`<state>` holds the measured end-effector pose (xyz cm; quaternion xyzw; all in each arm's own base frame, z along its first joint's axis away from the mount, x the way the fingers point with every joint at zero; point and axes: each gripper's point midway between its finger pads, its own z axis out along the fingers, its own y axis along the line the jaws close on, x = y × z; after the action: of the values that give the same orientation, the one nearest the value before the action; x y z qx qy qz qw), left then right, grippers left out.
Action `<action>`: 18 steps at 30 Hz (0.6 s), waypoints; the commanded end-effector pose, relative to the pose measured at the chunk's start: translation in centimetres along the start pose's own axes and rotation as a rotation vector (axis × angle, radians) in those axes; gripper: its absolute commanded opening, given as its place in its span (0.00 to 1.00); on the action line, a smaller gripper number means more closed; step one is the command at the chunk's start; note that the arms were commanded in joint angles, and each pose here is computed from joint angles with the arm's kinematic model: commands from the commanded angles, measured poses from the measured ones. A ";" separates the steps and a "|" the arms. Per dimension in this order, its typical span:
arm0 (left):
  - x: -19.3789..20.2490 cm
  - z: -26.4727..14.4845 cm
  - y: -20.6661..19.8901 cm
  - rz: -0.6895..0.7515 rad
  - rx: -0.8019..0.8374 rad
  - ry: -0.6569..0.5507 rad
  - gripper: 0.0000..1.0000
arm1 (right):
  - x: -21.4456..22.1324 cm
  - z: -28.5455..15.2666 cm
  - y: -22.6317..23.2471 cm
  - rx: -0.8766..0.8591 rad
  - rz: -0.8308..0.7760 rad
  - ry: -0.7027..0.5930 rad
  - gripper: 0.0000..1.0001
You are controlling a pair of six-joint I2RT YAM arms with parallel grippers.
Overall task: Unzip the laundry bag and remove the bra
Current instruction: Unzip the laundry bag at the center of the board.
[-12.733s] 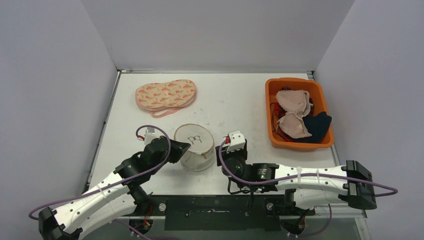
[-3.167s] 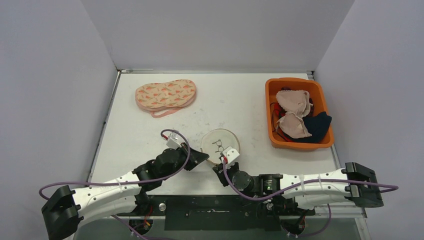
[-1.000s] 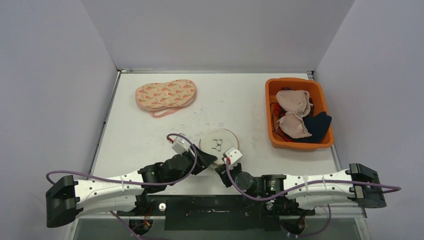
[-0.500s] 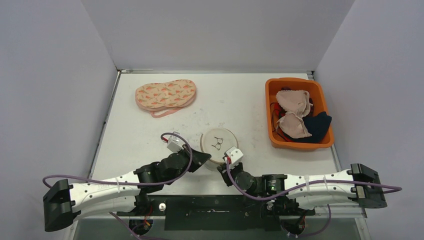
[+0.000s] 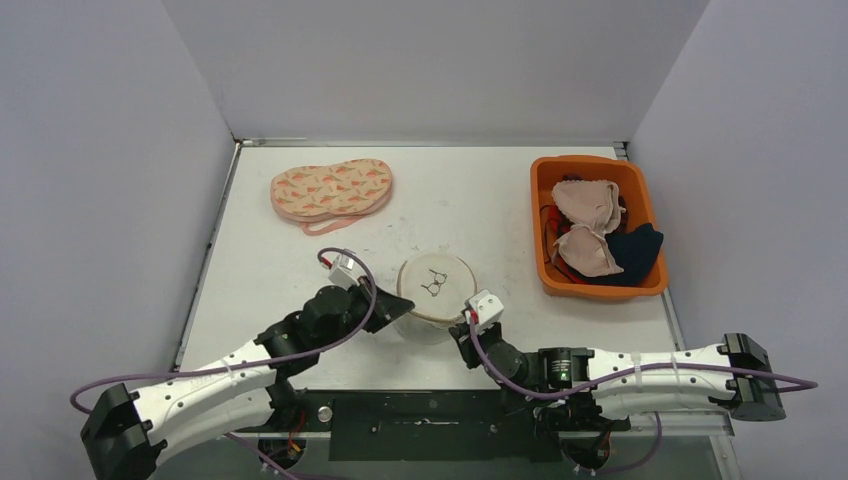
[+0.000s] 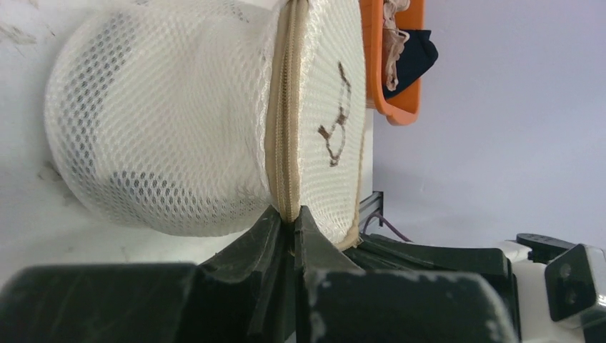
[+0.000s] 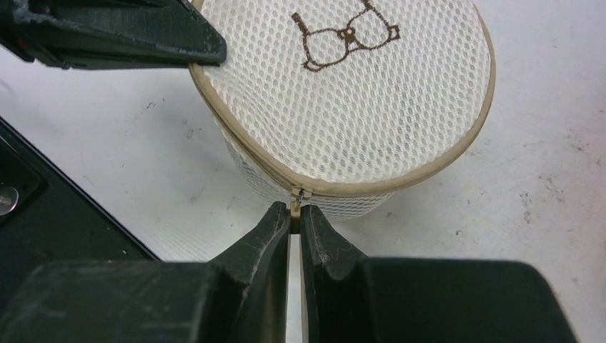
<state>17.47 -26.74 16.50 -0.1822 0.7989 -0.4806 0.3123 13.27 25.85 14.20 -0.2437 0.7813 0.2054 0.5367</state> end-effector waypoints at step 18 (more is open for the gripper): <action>-2.4 1.7 -1.2 0.179 0.116 0.220 0.59 | -0.2 1.1 4.3 -0.121 0.048 -0.026 0.05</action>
<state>20.89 -27.08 15.52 -0.0529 0.8392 -0.4815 0.2470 11.77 28.58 12.47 -0.2747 0.7787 0.2303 0.5148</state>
